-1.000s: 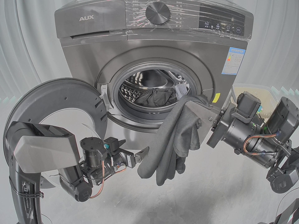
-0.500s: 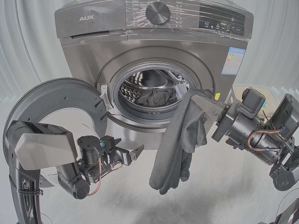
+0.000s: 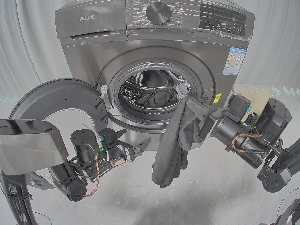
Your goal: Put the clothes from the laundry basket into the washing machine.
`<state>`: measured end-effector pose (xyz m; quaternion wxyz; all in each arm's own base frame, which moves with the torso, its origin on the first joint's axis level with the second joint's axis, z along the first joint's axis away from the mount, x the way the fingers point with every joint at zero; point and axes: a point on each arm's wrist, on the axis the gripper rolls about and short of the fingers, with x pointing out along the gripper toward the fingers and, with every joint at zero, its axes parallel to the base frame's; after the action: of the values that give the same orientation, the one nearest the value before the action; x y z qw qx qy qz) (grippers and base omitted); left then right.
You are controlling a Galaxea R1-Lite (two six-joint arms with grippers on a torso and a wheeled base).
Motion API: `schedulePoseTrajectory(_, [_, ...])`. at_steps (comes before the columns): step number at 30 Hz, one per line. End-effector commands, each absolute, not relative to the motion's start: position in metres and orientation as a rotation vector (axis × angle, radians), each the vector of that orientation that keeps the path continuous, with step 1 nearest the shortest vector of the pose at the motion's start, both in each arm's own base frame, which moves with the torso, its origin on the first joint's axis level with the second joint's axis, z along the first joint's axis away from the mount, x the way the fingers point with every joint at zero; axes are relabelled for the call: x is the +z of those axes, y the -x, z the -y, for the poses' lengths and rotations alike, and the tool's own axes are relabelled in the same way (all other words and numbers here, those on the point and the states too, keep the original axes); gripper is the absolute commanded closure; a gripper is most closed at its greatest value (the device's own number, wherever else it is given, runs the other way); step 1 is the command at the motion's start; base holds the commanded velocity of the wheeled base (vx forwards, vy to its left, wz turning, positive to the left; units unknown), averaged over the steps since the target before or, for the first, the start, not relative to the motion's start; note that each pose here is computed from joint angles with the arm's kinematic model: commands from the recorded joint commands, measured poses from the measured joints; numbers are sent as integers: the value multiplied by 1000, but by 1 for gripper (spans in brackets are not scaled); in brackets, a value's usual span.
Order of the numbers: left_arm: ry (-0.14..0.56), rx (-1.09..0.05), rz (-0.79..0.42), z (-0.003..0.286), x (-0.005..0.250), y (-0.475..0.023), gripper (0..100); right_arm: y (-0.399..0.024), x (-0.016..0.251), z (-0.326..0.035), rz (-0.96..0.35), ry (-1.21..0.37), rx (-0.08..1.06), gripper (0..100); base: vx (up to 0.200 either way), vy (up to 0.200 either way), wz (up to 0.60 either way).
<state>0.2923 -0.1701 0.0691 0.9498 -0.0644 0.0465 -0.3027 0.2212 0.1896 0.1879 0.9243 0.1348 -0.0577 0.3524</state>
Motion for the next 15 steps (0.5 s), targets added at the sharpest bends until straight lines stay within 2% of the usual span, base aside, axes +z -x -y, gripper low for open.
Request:
schedulePoseTrajectory(1, [147, -708, -20, 183, 99, -270, 0, -237, 174, -204, 88, -269, 695, 100, 0, 0, 0])
schedulePoseTrajectory(6, [156, -769, 11, 198, 109, -259, 0, -243, 169, -211, 79, -268, 691, 100, 0, 0, 0])
schedulePoseTrajectory(15, [160, -831, 17, 214, 110, -252, 0, -252, 161, -218, 70, -267, 653, 100, 0, 0, 0])
